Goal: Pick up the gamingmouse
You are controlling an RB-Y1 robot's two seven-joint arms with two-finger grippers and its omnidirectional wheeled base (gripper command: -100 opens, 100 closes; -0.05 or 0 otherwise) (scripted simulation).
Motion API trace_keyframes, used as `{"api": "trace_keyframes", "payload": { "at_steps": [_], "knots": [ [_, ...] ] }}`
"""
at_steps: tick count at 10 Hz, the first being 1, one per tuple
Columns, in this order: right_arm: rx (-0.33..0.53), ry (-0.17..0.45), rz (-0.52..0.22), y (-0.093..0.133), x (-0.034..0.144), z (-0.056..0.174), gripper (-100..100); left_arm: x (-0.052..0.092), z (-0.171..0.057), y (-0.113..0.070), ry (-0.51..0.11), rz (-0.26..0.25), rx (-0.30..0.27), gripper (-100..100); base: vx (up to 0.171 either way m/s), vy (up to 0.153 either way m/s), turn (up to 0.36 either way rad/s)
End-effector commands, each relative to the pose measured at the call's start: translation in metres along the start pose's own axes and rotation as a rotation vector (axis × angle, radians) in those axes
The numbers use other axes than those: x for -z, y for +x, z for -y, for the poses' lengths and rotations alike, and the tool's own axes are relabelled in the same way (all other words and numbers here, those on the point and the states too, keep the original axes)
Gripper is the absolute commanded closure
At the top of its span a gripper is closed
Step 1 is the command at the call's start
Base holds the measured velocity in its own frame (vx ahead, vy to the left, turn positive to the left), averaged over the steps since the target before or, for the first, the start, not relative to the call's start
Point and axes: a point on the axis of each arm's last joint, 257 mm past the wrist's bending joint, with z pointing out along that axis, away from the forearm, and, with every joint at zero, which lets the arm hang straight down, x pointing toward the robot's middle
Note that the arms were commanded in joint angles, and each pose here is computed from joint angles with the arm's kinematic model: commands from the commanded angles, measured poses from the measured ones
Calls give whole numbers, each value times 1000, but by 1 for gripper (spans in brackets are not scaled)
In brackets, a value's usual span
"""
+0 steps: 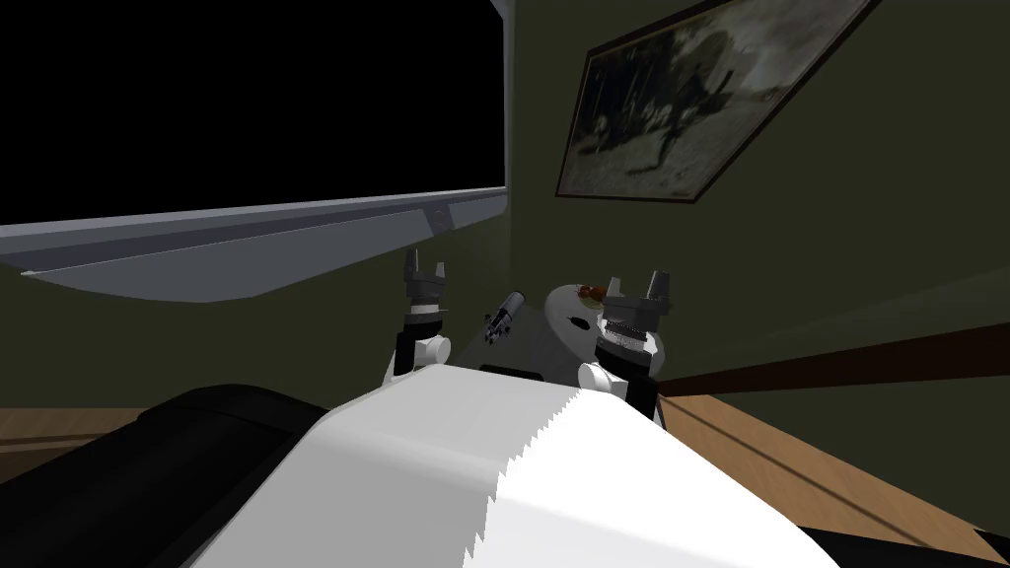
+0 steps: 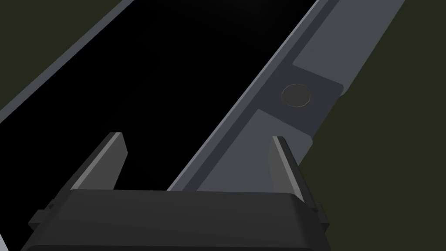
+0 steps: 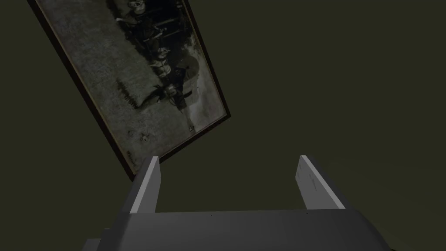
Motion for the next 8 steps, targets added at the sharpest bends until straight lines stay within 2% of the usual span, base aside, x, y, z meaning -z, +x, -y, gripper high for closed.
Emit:
{"api": "trace_keyframes", "payload": {
  "at_steps": [1,5,8],
  "knots": [
    [16,15,-37,3,3,4,-100,0,0,0,0,0,0,0,-33,29,-30],
    [75,90,-137,4,20,27,-100,0,0,0,0,0,0,0,-113,75,-48],
    [143,187,-204,-6,44,56,-100,0,0,0,0,0,0,0,-162,106,-44]
  ]
}}
